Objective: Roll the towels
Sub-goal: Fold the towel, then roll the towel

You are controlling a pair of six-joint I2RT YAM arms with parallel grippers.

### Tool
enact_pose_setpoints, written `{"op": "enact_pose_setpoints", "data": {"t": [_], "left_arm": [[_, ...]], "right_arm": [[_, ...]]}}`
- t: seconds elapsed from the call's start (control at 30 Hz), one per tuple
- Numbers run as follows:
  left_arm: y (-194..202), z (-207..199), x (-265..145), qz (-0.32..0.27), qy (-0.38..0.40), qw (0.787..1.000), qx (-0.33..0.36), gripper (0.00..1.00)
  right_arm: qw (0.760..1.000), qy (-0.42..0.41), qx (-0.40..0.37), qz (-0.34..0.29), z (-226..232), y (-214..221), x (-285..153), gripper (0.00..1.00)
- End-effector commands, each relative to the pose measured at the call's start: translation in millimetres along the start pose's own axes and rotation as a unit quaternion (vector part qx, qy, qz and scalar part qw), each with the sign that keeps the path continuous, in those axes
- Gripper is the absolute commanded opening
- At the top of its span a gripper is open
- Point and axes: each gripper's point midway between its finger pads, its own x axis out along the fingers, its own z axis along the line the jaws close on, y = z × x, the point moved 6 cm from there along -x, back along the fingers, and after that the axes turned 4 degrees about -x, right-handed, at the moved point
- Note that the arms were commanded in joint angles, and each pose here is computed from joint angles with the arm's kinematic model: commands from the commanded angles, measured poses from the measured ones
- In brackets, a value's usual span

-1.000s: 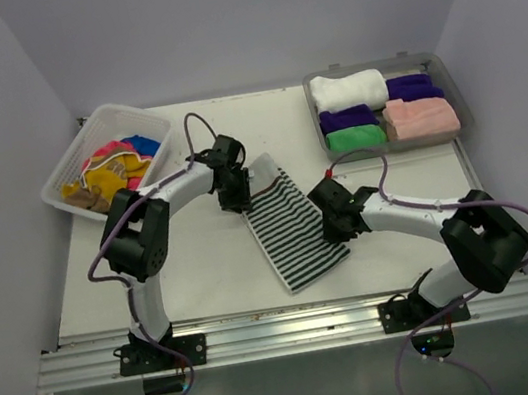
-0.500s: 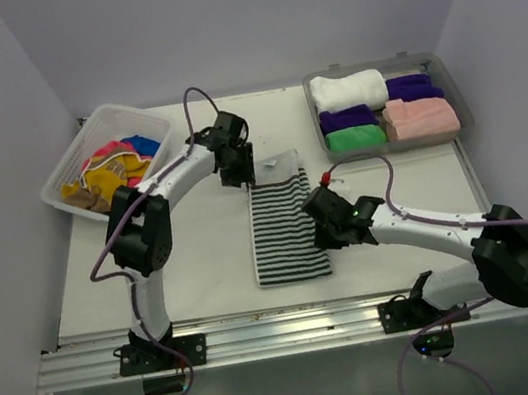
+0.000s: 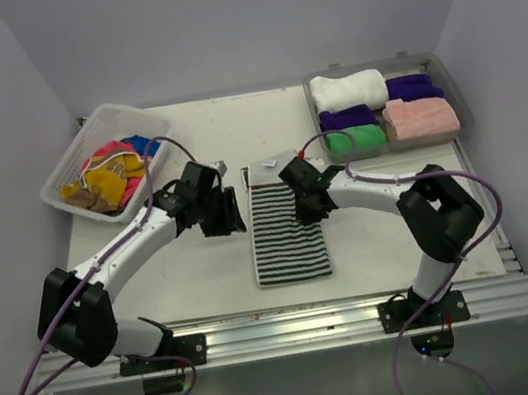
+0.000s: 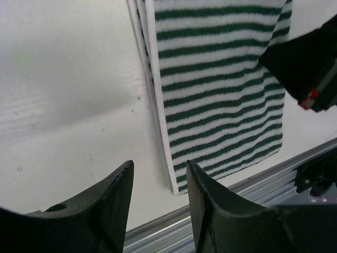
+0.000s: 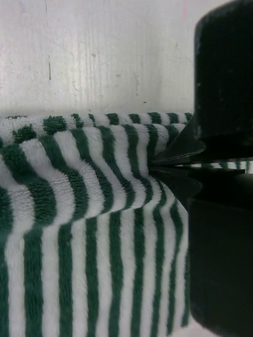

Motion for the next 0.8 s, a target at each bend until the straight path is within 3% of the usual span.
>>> {"op": "enact_pose_setpoints", "data": {"t": [0.0, 0.1, 0.23, 0.33, 0.4, 0.57, 0.77], "left_arm": [[21.5, -10.8, -1.5, 0.014, 0.036, 0.999, -0.016, 0.48], [37.4, -10.8, -3.9, 0.026, 0.036, 0.999, -0.014, 0.48], [57.5, -12.0, -7.8, 0.039, 0.044, 0.998, -0.013, 0.50], [69.8, -16.5, -7.7, 0.049, 0.046, 0.998, -0.011, 0.57], [76.5, -23.0, -6.4, 0.055, 0.055, 0.997, -0.014, 0.57], [88.5, -53.5, 2.6, 0.060, 0.104, 0.993, -0.001, 0.47], [111.2, -37.9, 35.7, 0.097, 0.089, 0.991, -0.010, 0.39]], "right_arm": [[1.000, 0.001, -0.002, 0.015, -1.3, -7.3, 18.8, 0.04], [1.000, 0.001, 0.001, 0.017, -4.4, -6.7, 15.8, 0.03], [0.999, -0.037, 0.014, -0.036, -8.9, -16.6, -30.6, 0.05], [0.997, -0.051, 0.011, -0.064, -18.8, -9.2, -62.7, 0.11], [0.997, -0.058, 0.012, -0.058, -24.4, 4.0, -72.2, 0.12], [0.995, -0.093, 0.006, -0.040, -17.9, 41.7, -86.1, 0.13], [0.996, -0.088, 0.017, 0.014, -26.3, 81.3, -54.8, 0.12]]}}
